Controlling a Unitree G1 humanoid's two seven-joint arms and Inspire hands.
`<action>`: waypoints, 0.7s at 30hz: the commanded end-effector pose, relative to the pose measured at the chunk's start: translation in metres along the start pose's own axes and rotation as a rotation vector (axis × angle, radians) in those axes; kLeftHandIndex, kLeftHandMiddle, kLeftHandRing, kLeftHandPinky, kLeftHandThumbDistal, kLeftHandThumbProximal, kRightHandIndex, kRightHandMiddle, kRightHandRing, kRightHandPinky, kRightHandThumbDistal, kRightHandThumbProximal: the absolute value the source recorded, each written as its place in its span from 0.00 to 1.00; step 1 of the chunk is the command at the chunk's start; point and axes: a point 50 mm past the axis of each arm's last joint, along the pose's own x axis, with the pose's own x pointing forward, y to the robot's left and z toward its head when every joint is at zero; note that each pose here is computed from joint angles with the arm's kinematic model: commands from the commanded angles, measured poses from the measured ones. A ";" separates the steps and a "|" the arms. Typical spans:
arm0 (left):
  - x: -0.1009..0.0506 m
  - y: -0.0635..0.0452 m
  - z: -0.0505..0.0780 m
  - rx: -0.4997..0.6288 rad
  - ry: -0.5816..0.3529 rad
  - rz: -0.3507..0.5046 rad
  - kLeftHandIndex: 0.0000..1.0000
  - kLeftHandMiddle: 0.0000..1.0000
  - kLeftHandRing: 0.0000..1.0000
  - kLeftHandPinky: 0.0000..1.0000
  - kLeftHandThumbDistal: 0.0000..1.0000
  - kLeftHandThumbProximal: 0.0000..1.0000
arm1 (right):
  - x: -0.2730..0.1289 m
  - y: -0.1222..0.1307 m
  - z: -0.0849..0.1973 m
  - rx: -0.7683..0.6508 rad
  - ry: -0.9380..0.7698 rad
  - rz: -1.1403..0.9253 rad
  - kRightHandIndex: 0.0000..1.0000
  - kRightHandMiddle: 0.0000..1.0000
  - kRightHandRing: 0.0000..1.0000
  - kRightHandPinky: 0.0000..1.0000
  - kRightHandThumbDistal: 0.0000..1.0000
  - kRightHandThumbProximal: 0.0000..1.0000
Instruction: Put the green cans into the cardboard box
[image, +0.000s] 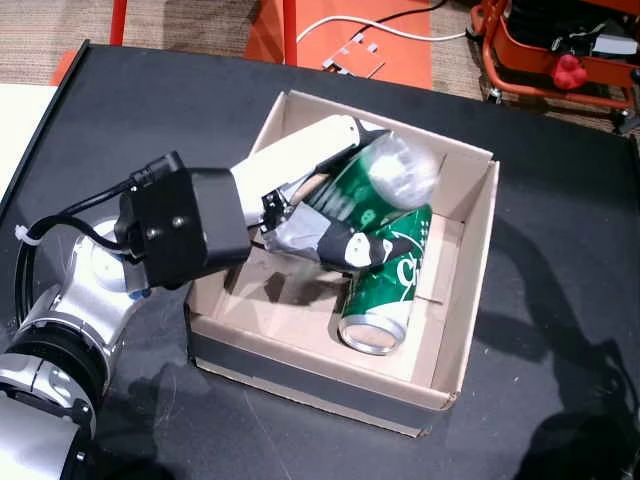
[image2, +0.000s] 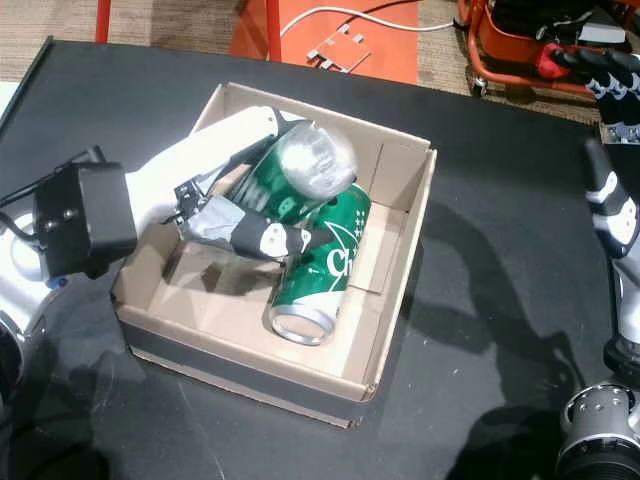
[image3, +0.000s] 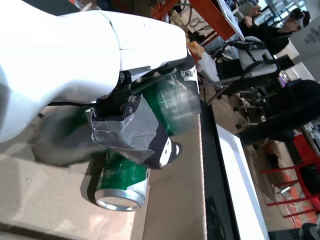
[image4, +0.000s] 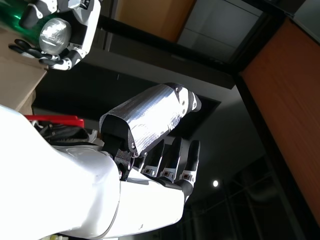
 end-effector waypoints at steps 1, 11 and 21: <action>0.000 0.000 -0.001 0.094 0.033 -0.033 0.43 0.41 0.45 0.49 0.56 0.00 | 0.000 -0.002 0.002 -0.018 0.005 0.005 0.74 0.65 0.66 0.66 0.82 0.55; -0.008 0.005 -0.011 0.276 0.114 -0.033 0.52 0.49 0.49 0.54 0.65 0.00 | -0.001 -0.002 0.001 -0.014 0.005 -0.001 0.72 0.65 0.66 0.65 0.82 0.54; -0.006 0.013 -0.006 0.329 0.097 -0.005 0.54 0.51 0.52 0.60 0.69 0.00 | 0.001 0.000 -0.003 0.007 0.013 -0.001 0.73 0.65 0.66 0.65 0.80 0.54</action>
